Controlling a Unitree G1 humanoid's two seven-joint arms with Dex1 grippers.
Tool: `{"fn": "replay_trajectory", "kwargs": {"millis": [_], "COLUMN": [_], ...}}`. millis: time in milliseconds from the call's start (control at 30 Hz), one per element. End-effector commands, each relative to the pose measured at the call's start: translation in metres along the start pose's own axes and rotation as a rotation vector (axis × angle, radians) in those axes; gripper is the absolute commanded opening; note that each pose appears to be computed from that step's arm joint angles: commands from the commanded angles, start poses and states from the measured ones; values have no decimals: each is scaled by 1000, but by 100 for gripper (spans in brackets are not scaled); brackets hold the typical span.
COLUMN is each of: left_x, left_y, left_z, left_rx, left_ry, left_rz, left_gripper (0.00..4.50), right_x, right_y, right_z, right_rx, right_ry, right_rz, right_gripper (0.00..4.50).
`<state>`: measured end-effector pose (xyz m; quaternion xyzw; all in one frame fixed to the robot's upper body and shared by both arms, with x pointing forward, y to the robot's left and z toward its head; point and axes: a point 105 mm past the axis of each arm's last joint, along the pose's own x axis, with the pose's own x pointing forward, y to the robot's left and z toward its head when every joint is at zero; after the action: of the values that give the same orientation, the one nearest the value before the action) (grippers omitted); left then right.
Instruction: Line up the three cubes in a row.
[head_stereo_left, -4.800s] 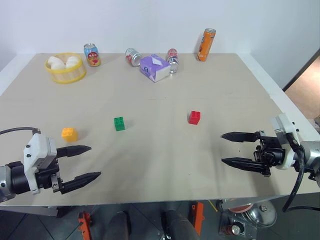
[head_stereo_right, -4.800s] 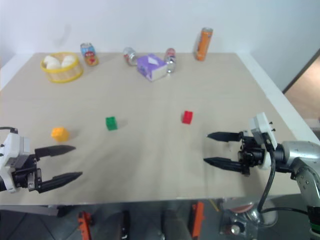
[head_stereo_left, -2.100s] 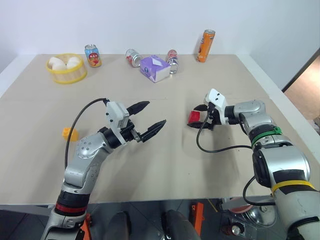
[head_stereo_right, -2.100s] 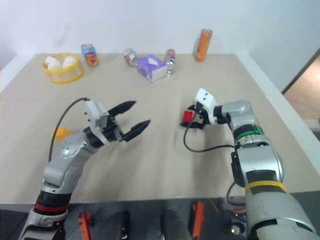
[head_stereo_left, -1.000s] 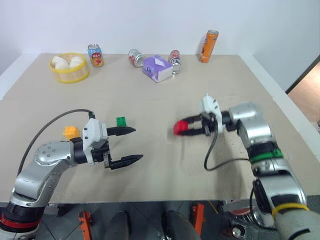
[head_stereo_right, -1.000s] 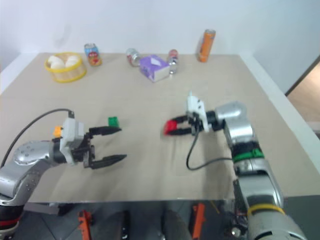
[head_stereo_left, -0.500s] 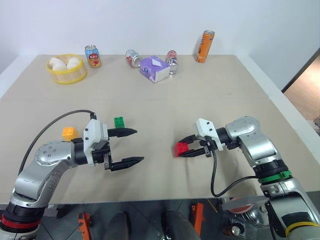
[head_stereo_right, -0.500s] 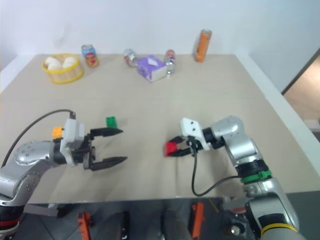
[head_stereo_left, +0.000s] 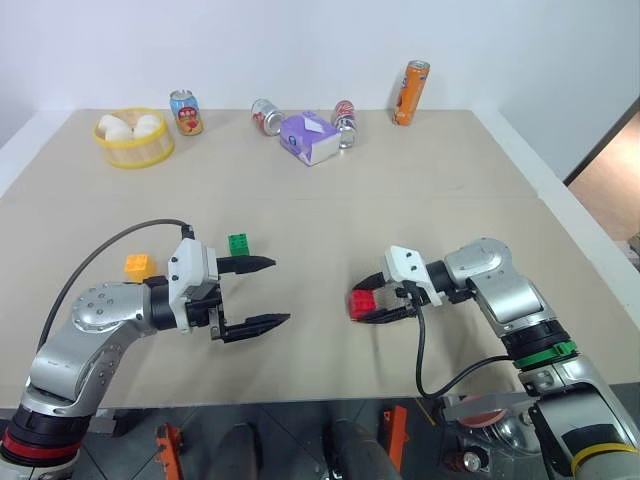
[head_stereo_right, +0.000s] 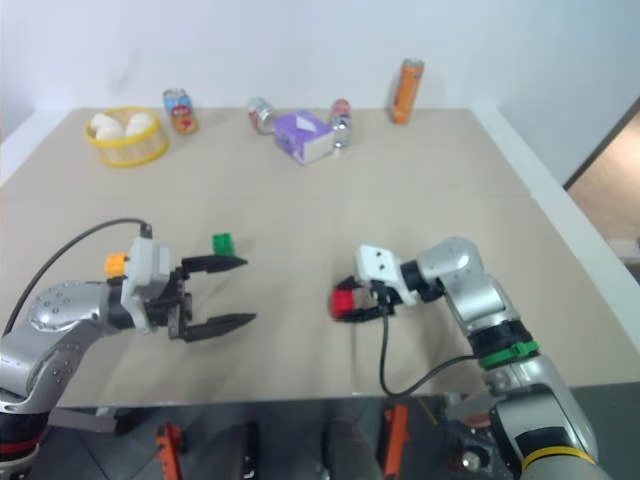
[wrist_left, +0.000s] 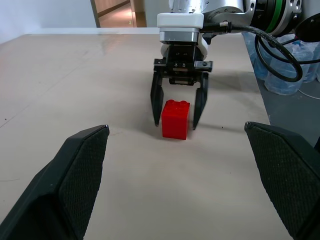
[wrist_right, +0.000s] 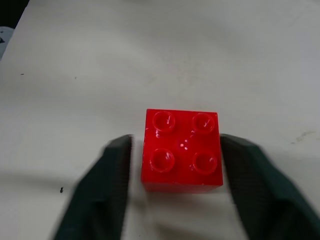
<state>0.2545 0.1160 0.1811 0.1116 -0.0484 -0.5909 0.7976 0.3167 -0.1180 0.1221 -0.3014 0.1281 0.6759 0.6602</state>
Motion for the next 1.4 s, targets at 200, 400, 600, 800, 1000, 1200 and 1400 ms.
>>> {"fn": "replay_trajectory", "kwargs": {"millis": [200,400,600,800,1000,1200,1400], "left_x": [-21,-45,-48,-29,-19,-12,-14], "left_y": [33,87,130,145,148,149,148], "left_z": [1,-3,-14,-33,-43,-54,-58], "left_rx": [3,6,25,-12,-25,-24,-28], "left_ry": [28,71,172,291,355,424,445], "left_rz": [92,183,126,29,5,10,10], "left_gripper": [450,450,450,450,450,397,195], "right_x": [-23,-27,-25,-28,-33,-36,-37], "right_y": [-6,-23,-26,-21,-15,-11,-10], "right_z": [66,85,91,95,95,94,93], "right_rx": [3,-9,-24,-32,-21,-6,3], "right_ry": [-312,-398,-411,-417,-412,-408,-406], "right_rz": [-22,-134,-191,-242,-284,-319,-330], "right_gripper": [444,444,444,444,444,450,450]}}
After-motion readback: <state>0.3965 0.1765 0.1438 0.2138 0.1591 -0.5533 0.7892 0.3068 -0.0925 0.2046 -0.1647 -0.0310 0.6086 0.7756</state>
